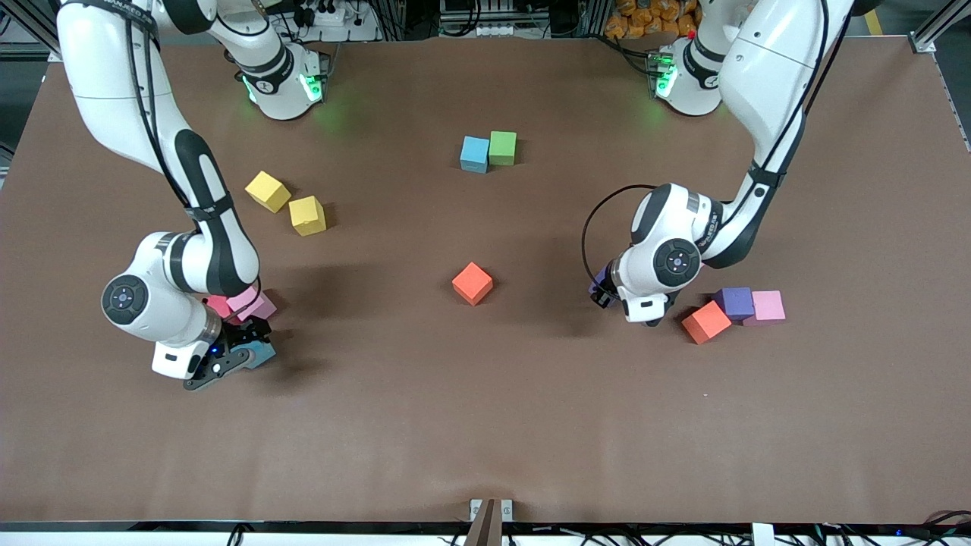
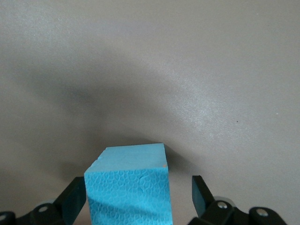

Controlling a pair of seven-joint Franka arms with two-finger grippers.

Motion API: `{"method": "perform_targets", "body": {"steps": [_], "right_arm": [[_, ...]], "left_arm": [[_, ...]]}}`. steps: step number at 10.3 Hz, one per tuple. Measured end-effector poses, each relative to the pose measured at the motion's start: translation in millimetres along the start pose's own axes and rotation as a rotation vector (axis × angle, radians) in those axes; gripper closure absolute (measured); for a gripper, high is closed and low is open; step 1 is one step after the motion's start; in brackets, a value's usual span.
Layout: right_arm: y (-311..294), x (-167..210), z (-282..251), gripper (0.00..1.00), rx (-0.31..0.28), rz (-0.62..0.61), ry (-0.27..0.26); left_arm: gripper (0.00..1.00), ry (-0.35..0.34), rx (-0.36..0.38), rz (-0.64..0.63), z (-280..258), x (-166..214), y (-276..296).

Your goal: Form number 2 with 11 blocks

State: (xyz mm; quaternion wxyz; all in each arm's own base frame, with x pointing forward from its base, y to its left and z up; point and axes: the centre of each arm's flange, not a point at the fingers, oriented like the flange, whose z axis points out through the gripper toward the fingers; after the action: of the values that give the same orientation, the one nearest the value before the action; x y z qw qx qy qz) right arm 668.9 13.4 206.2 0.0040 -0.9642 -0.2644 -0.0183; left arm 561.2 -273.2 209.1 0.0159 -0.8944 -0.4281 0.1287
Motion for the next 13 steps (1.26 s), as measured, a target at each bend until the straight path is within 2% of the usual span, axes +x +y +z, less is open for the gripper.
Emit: {"method": "perform_targets", "body": {"steps": [1,4,8,11,13], "right_arm": [[-0.2,-0.2,1.3,0.03,0.001,-0.001,-0.002],[-1.3,3.2,-0.1,0.42,0.0,-0.037,0.004],[-8.4,19.5,-13.8,0.44,0.008,-0.064,0.02],[-37.5,45.2,-33.1,0.44,0.048,-0.005,-0.012],[-54.1,52.3,-35.8,0.44,0.066,0.05,-0.043]], "left_arm": [[0.44,-0.007,0.029,0.066,-8.9,-2.3,-3.1],[0.44,-0.025,0.064,0.211,-36.7,-24.6,-11.1],[0.44,-0.043,0.099,0.354,-27.8,-117.6,-27.9],[0.44,0.003,0.107,0.369,11.3,-143.1,-88.4],[0.44,-0.005,0.108,0.27,20.6,-162.6,-108.1]]}}
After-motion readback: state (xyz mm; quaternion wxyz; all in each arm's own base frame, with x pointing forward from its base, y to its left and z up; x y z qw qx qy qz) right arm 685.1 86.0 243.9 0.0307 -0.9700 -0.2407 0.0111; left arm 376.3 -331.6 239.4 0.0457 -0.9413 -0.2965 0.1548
